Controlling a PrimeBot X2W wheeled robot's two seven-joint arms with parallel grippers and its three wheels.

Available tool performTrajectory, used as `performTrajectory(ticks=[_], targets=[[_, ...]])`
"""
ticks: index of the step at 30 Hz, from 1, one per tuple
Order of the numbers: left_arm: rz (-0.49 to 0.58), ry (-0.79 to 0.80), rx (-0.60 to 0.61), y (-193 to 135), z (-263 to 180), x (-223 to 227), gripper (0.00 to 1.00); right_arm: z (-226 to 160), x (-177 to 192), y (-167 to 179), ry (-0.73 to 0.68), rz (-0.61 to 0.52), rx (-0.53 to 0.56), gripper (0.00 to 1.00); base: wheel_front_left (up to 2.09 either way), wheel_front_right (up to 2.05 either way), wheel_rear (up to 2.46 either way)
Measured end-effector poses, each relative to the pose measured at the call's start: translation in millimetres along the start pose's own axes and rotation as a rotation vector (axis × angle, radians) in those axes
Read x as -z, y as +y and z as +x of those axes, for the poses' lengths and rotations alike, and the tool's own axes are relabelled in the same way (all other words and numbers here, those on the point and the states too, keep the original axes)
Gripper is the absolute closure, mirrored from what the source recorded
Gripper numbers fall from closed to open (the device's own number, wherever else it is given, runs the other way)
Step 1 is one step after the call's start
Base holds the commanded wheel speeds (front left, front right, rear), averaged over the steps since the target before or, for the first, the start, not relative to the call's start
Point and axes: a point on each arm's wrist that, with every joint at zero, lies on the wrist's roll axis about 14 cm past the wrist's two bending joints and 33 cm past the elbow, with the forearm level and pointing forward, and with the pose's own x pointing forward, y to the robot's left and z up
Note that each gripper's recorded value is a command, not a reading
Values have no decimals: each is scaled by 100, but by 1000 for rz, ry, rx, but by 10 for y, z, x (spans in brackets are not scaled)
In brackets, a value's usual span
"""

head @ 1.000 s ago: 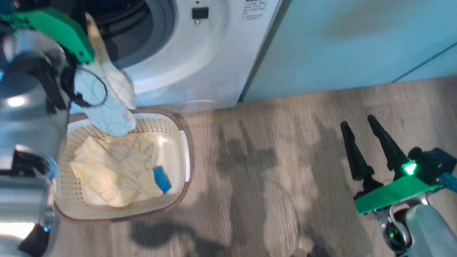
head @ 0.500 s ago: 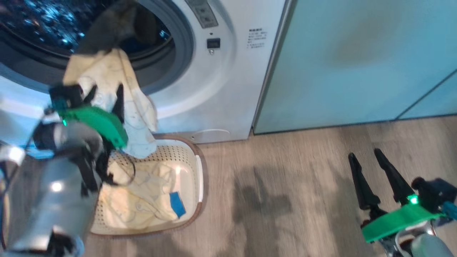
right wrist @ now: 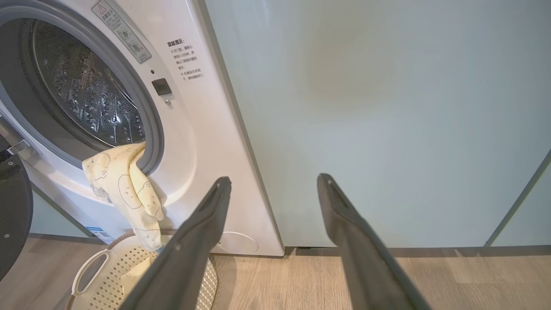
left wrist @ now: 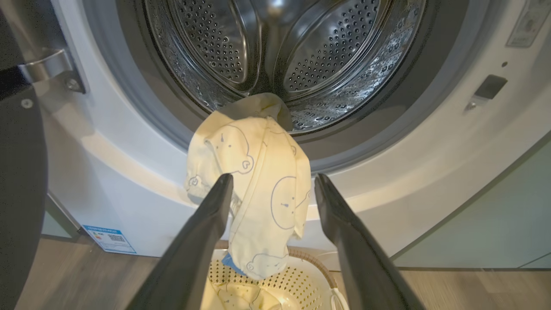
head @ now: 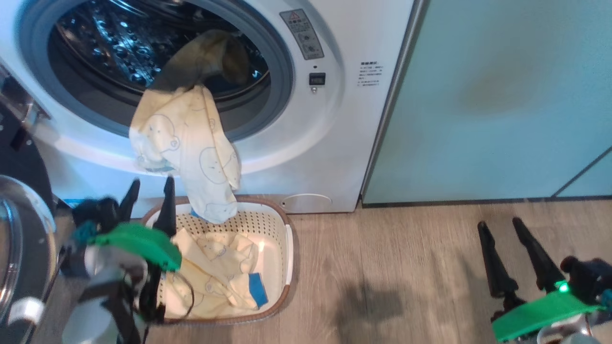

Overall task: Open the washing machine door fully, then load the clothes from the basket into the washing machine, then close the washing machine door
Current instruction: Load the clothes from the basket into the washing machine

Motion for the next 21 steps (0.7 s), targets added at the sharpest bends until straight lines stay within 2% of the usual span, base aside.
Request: performTrajectory(ticks=[4, 13, 21], targets=[[2, -12, -30, 100, -217, -5, 0, -90, 40, 24, 9, 4, -1, 0, 0, 0, 0], [3, -37, -33, 92, -489, -36, 0, -195, 13, 4, -3, 3, 10, 0, 0, 0, 0], [-8, -21, -30, 45, -581, 37, 0, -221, -31, -28, -18, 2, 20, 0, 0, 0, 0]])
